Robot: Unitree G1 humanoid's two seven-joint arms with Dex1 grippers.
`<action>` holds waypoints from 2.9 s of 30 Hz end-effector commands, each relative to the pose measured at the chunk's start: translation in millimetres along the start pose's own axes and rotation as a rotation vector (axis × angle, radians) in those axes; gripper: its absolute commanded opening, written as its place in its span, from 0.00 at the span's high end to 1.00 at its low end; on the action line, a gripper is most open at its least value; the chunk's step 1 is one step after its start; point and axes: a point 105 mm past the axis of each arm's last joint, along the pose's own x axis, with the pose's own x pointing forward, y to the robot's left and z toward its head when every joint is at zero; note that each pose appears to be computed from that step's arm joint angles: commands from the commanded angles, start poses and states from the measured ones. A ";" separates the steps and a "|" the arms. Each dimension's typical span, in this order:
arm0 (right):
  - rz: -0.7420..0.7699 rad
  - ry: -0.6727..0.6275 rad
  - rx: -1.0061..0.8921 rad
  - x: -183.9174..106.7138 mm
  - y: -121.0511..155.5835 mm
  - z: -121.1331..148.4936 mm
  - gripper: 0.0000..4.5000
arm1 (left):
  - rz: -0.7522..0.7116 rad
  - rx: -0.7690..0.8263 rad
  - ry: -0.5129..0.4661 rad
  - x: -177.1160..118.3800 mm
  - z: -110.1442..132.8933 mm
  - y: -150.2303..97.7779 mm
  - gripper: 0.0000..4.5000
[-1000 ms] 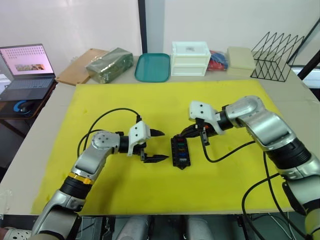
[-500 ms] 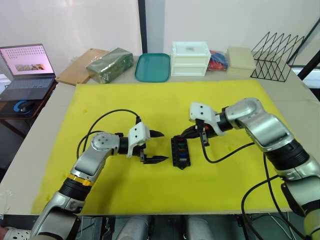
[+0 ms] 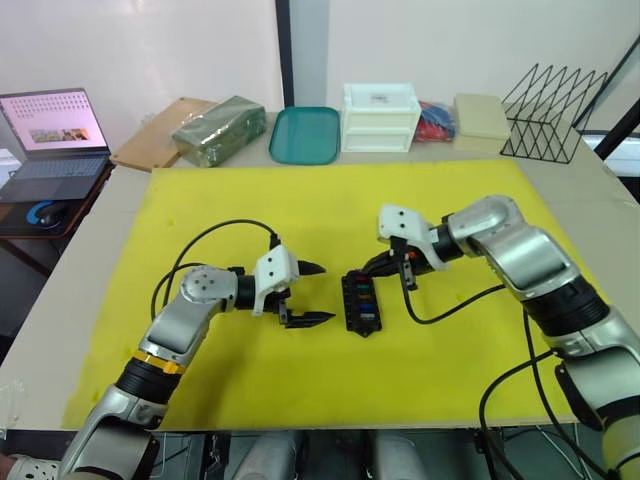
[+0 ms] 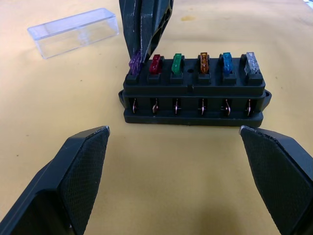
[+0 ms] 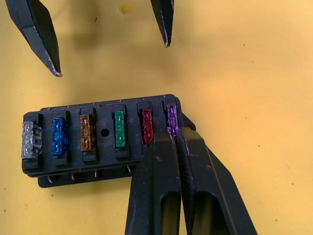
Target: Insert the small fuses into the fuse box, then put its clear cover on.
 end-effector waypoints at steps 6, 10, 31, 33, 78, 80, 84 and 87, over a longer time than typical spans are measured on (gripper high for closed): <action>0.001 0.014 -0.064 -5.5 -3.3 12.8 1.00 | 0.005 0.040 -0.017 -2.8 9.8 1.5 0.00; -0.001 0.006 -0.093 -7.8 -4.6 17.7 1.00 | 0.004 0.040 -0.014 -2.6 8.7 1.6 0.00; 0.038 0.023 -0.099 -0.4 0.4 15.3 1.00 | 0.003 0.039 -0.011 -2.5 5.9 -3.4 0.00; 0.047 0.013 -0.087 1.1 2.4 18.7 1.00 | 0.004 0.038 -0.010 -2.7 5.8 -4.1 0.00; 0.023 0.038 -0.240 -13.3 3.8 29.0 1.00 | 0.008 0.048 -0.015 -1.3 7.0 0.9 0.00; 0.012 0.052 -0.275 -10.7 2.5 23.6 1.00 | 0.010 0.049 -0.015 -1.4 7.1 1.7 0.00; 0.022 0.065 -0.270 -7.5 4.3 14.5 1.00 | 0.009 0.050 -0.017 -1.0 7.2 1.7 0.00; 0.046 0.009 -0.206 -7.0 7.3 14.4 1.00 | 0.008 0.050 -0.019 -0.4 7.3 2.1 0.00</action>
